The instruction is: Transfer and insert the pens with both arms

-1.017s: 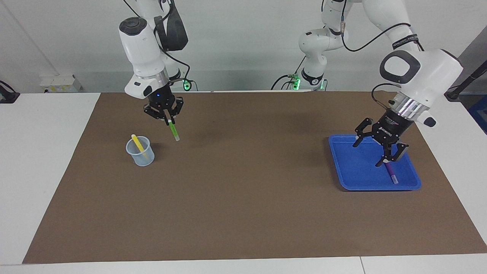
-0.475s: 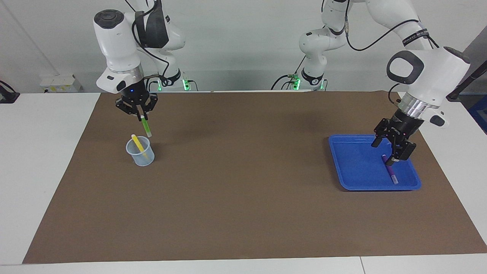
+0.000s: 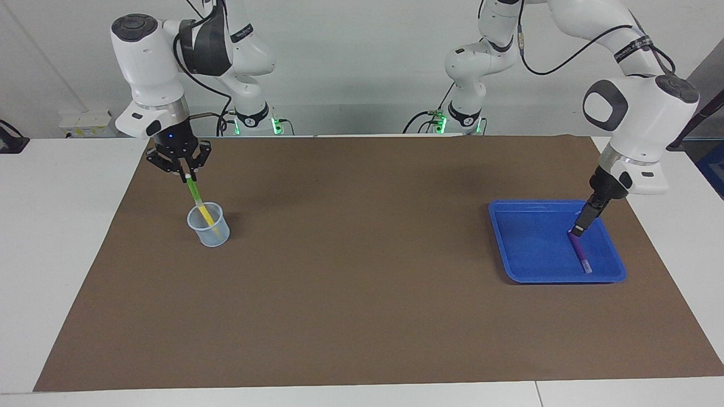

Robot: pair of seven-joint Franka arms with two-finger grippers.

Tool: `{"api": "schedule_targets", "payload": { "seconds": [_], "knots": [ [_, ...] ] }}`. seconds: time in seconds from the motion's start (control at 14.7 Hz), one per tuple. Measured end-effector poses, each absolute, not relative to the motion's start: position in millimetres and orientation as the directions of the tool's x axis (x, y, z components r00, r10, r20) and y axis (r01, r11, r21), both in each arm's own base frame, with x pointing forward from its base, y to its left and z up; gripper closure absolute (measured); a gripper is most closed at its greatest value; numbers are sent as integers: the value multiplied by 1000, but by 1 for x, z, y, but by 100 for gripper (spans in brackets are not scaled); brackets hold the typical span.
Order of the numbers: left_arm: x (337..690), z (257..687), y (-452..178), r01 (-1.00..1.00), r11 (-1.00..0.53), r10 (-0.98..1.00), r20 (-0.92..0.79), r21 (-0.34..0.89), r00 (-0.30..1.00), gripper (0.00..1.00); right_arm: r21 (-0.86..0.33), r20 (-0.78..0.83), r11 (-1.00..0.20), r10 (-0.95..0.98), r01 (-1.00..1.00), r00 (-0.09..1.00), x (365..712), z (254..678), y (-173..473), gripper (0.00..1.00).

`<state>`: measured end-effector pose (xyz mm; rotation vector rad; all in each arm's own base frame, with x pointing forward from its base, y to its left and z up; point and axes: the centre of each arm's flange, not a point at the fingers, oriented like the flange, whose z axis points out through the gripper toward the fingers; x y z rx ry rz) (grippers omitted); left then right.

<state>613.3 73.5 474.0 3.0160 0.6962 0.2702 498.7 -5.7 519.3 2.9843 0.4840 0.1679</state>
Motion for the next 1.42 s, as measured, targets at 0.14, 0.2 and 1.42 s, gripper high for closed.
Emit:
{"api": "schedule_targets", "payload": {
  "seconds": [0.14,0.2,1.42],
  "knots": [
    [610,463,103,267,-964,262,160,-10,952,0,131,95,-942,323,310,942,499,515,-5,81],
    [609,455,114,185,-981,175,149,-52,973,0,132,101,-941,324,311,940,499,511,-5,81],
    [618,314,145,10,-998,3,106,-61,994,11,111,107,-960,269,257,957,525,411,-8,81]
  ]
}}
